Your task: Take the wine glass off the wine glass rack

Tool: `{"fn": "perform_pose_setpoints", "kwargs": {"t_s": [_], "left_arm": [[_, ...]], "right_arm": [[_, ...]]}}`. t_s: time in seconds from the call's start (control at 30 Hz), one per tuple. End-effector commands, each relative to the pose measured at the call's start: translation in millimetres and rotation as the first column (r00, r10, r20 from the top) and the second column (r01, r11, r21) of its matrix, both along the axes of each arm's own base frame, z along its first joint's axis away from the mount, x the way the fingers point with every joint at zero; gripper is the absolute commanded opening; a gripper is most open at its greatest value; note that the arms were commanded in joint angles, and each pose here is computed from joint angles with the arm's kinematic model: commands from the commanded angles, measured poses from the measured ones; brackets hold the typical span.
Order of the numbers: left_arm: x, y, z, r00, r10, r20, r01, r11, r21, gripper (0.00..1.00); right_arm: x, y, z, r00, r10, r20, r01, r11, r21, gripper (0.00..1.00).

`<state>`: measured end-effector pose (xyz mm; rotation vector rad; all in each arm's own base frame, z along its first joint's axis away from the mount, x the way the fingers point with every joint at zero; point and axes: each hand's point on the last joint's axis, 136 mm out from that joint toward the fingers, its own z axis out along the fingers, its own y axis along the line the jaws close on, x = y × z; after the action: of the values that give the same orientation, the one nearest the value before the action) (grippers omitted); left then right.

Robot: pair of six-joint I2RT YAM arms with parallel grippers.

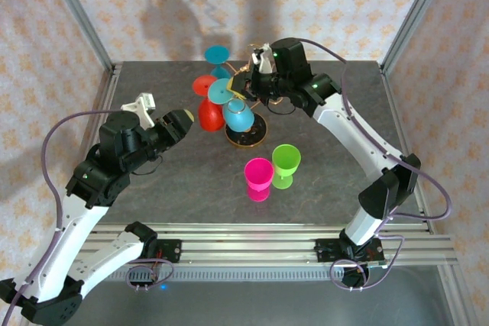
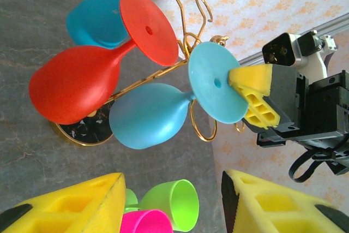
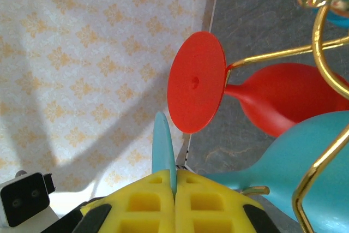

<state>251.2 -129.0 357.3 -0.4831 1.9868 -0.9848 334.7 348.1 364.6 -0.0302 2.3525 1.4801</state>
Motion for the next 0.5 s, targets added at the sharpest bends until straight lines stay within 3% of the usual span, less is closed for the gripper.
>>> {"fn": "perform_pose_setpoints", "kwargs": {"t_s": [0.0,0.47], "left_arm": [[-2.1,5.2,-7.4,1.000,0.021,-0.013,-0.021,1.000,0.012,0.50],[-7.8,13.5,-2.4,0.999,0.049,0.002,-0.049,0.999,0.019,0.50]], "right_arm": [[-9.7,6.5,16.2,0.997,0.062,0.043,-0.062,0.998,0.013,0.00],[-34.0,18.2,10.6,0.987,0.150,0.049,-0.148,0.988,-0.044,0.00]]}}
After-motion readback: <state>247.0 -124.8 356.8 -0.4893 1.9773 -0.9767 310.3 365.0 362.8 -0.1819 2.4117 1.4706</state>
